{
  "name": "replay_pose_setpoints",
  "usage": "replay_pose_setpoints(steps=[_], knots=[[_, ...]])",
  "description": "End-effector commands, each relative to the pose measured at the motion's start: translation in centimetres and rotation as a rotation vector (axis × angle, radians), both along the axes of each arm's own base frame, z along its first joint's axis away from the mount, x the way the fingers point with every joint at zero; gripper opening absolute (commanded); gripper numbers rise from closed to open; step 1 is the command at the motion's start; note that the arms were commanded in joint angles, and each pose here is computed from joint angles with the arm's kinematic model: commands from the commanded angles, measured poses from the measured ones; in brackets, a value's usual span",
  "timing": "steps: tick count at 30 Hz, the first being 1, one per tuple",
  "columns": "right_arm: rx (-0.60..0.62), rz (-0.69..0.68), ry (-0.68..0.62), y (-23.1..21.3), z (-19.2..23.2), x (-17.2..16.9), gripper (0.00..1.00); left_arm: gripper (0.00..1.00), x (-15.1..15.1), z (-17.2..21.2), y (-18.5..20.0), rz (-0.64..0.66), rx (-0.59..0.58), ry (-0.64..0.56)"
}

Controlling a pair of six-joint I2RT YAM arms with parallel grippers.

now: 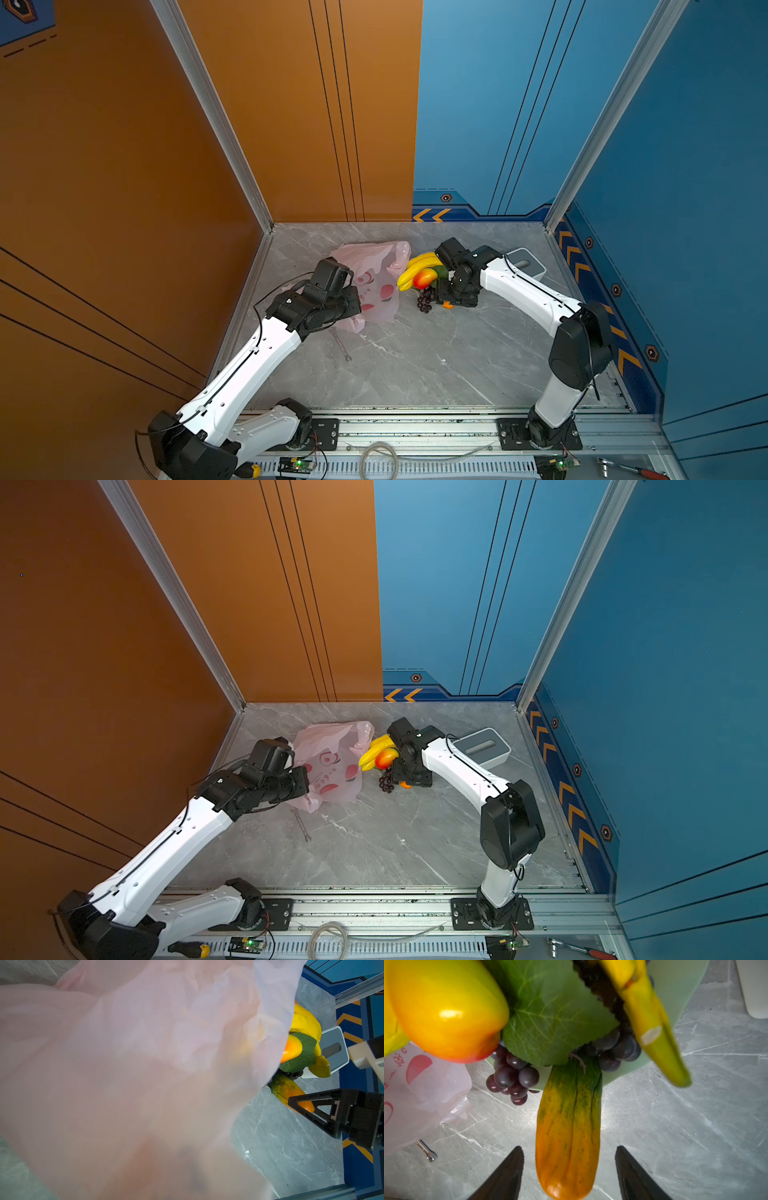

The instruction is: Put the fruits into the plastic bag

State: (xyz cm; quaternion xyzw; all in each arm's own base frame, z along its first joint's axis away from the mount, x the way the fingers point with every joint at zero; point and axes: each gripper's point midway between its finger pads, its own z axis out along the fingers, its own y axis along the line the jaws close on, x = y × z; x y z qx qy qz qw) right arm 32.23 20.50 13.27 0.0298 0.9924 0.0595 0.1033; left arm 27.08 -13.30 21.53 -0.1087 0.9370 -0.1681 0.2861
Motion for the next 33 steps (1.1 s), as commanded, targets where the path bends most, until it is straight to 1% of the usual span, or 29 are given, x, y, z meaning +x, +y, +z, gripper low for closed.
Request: replay_pose_setpoints(steps=[1, 16, 17, 21, 25, 27, 33], knots=[[-0.017, -0.018, -0.030, -0.2, 0.2, 1.4, 0.67, 0.00, -0.1, 0.3, -0.3, -0.022, -0.002, -0.013], [-0.034, -0.029, 0.001, -0.1, -1.7, 2.0, 0.65, 0.00, -0.1, 0.2, -0.2, -0.030, -0.002, -0.009], [-0.034, -0.029, 0.004, -0.1, -1.8, 2.0, 0.63, 0.00, -0.1, 0.2, -0.3, -0.031, -0.003, -0.010], [-0.027, -0.033, 0.008, 0.0, -1.9, 2.1, 0.58, 0.00, -0.1, 0.2, -0.2, -0.031, -0.001, -0.009], [-0.025, -0.034, 0.010, 0.0, -2.0, 2.1, 0.57, 0.00, 0.0, 0.2, -0.1, -0.030, -0.001, -0.009], [-0.023, -0.035, 0.005, 0.0, -1.8, 2.2, 0.54, 0.00, 0.1, 0.3, -0.2, -0.031, -0.003, -0.012], [-0.008, -0.037, 0.007, 0.3, -1.6, 2.2, 0.37, 0.00, 0.2, 0.2, -0.1, -0.031, -0.002, -0.012]])
